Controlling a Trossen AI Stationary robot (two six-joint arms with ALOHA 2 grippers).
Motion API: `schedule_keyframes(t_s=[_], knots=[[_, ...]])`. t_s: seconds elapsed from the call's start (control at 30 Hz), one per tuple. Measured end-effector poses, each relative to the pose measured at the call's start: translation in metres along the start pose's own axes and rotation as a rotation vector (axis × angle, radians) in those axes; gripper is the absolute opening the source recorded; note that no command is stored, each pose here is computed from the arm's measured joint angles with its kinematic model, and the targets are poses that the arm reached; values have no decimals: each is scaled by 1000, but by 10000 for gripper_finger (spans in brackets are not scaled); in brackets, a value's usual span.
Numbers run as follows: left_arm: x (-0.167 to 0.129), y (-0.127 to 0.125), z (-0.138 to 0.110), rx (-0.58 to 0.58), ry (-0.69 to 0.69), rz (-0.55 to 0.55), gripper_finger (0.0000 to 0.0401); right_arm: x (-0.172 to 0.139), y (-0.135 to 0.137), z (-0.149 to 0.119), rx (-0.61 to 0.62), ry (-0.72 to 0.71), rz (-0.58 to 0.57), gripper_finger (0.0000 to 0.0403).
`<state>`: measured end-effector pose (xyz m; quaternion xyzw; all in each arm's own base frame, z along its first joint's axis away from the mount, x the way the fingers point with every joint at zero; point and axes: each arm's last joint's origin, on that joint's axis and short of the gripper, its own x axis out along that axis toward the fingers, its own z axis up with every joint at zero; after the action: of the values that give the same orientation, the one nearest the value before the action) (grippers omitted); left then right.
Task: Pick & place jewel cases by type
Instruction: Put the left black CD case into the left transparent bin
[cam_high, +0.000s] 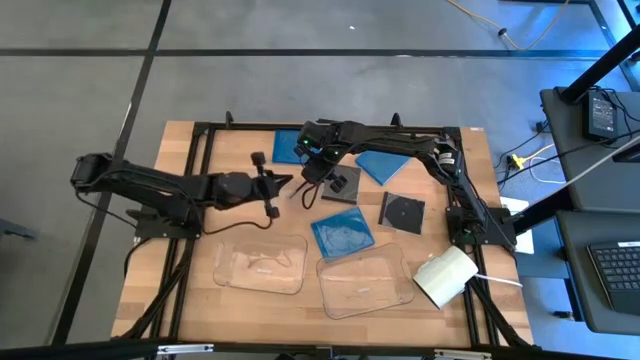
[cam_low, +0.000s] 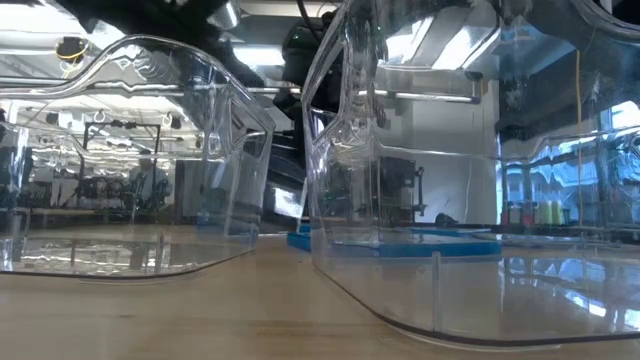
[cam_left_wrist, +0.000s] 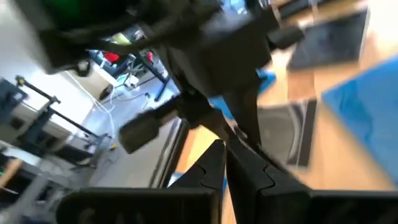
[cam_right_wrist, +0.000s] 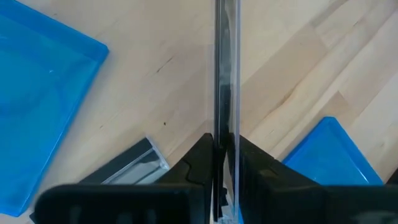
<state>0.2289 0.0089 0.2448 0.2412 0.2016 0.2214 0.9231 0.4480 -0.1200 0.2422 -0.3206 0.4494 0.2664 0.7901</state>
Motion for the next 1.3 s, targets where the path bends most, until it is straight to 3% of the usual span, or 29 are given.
schedule_keyframes(t_s=[0.37, 0.7, 0.83, 0.97, 1.3], knots=[[-23, 9, 10, -209, -72, -5, 32, 0, 0, 0, 7, 0, 0, 52], [-19, 2, 0, -292, 25, -42, 165, 0, 0, 0, 15, 0, -1, 52], [-19, 2, -2, -412, 46, -51, 206, 0, 0, 0, 32, 0, 0, 52], [-20, -2, -2, -492, 47, -154, 215, 0, 0, 0, 32, 0, 0, 52], [-20, -1, -4, -614, 220, -155, 213, 0, 0, 0, 55, -1, -3, 52]])
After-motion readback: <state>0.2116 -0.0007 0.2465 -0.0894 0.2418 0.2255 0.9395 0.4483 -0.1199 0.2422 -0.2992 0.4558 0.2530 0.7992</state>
